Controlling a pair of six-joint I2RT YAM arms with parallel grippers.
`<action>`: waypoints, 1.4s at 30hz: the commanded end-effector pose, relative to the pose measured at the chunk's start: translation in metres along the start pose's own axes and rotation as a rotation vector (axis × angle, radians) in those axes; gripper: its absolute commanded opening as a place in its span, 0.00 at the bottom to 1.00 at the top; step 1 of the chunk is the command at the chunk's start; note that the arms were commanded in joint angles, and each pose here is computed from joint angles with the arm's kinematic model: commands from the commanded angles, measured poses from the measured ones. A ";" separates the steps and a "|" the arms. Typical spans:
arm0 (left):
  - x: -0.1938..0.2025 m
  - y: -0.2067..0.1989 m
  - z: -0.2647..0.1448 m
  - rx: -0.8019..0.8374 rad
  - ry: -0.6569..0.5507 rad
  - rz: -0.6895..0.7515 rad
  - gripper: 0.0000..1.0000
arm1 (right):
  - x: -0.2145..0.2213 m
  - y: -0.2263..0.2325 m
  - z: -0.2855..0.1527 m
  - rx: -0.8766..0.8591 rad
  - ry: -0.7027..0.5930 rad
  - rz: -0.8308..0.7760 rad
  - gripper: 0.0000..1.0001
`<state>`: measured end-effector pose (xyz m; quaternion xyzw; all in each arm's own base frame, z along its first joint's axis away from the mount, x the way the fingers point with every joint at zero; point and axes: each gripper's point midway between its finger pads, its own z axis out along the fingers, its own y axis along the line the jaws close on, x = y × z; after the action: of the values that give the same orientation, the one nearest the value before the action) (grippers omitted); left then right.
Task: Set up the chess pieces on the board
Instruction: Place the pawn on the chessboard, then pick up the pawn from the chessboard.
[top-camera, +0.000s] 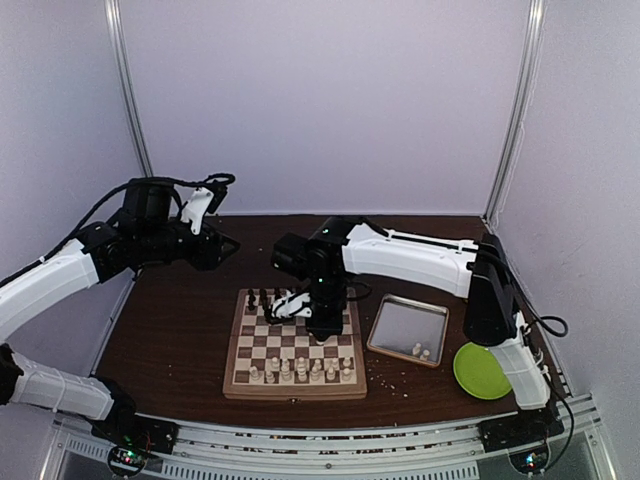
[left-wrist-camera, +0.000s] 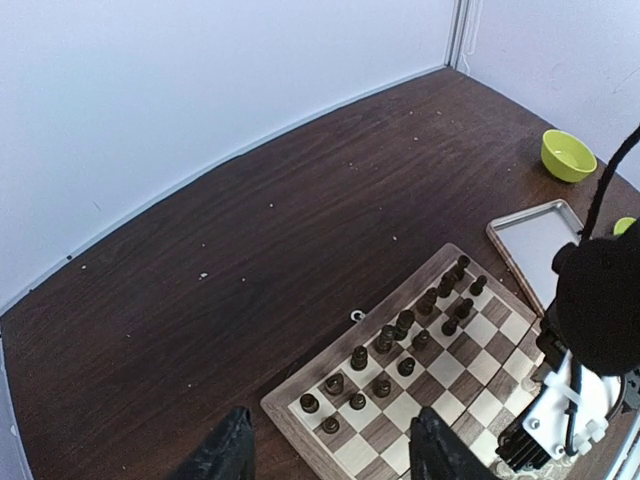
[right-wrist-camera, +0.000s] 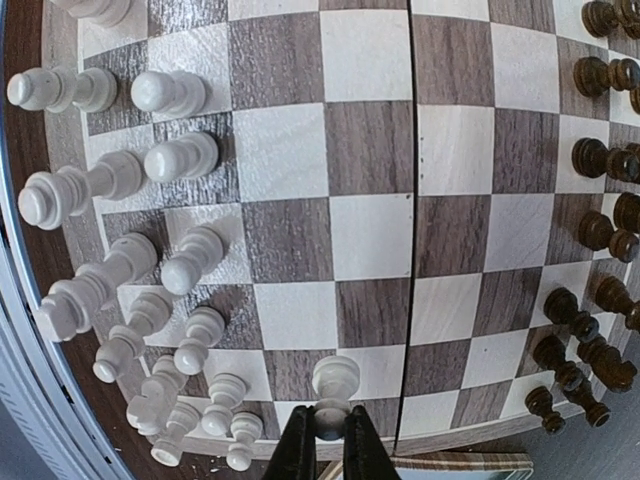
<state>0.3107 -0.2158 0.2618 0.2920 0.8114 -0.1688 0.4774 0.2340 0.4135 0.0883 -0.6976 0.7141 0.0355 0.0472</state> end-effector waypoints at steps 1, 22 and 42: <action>-0.013 -0.002 0.001 0.018 -0.060 -0.011 0.54 | 0.003 0.002 0.008 0.000 0.049 0.000 0.08; 0.009 -0.010 0.028 0.078 0.037 -0.016 0.53 | 0.032 -0.004 -0.117 0.049 -0.191 0.074 0.28; 0.091 -0.152 0.101 0.259 0.499 0.187 0.45 | 0.180 -0.058 -0.145 0.258 -0.600 0.478 0.31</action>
<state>0.2595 -0.3482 0.1526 0.4410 0.8377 -0.1718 0.2724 0.2669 0.2108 0.1715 -0.4670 0.8390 0.1526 0.2339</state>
